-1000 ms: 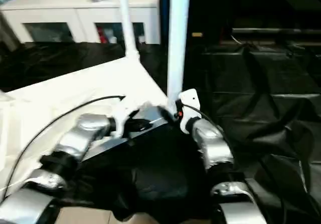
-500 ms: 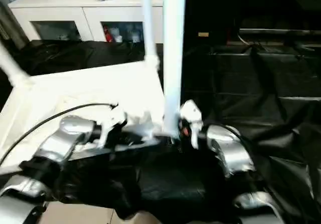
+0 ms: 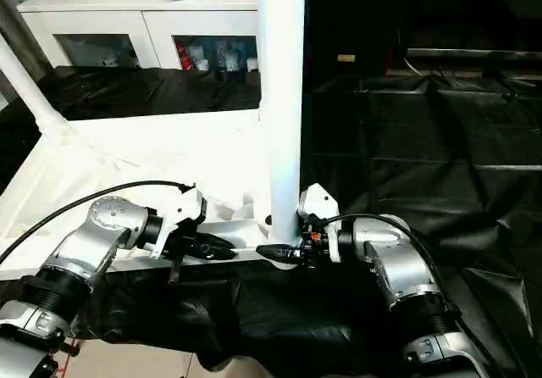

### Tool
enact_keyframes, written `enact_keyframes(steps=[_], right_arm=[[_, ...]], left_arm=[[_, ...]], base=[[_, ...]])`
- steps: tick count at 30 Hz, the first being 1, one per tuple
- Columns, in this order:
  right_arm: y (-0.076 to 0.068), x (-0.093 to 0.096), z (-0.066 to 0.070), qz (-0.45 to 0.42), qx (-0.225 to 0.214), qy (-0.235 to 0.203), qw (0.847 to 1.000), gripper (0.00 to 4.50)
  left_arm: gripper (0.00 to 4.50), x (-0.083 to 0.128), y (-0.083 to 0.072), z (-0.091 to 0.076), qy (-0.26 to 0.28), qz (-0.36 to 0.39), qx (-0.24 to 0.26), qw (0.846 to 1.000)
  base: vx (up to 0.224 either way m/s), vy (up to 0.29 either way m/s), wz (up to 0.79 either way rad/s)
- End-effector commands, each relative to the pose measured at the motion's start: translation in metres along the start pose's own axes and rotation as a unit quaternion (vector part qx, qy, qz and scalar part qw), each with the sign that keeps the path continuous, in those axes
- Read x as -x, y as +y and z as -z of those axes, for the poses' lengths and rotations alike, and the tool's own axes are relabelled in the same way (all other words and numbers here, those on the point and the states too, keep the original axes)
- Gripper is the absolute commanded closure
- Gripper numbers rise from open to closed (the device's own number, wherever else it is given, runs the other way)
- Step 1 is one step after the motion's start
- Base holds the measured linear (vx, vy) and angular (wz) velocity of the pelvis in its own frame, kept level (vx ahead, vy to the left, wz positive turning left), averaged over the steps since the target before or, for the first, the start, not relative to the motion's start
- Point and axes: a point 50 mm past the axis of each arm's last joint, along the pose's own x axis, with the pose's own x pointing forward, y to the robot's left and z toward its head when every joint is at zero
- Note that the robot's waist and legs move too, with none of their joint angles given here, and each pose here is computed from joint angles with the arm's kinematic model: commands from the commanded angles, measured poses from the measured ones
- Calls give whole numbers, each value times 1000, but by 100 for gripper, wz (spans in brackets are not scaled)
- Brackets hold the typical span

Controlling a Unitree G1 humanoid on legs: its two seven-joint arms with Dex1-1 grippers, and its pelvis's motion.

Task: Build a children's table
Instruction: Rotate leg to tighten

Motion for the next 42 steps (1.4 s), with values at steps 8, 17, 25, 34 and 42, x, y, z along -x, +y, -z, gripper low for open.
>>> enact_keyframes(steps=[8,17,25,34,42], right_arm=[[-4,-50,12,157,-69,-30,985,175],[-15,-85,9,328,-160,-35,930,175],[-13,-96,-2,316,-159,-68,933,69],[-17,-73,-10,214,-58,-65,973,58],[5,-36,4,3,5,-6,1000,58]], left_arm=[[450,-36,19,-36,-63,-117,10,991],[450,-67,31,-55,-65,-227,49,970],[450,-75,25,-60,-79,-201,41,976],[450,-53,17,-47,-75,-117,6,990],[450,-32,9,-35,-54,-40,-17,998]], base=[[0,0,0],[0,0,0],[0,0,0],[0,0,0],[0,0,0]])
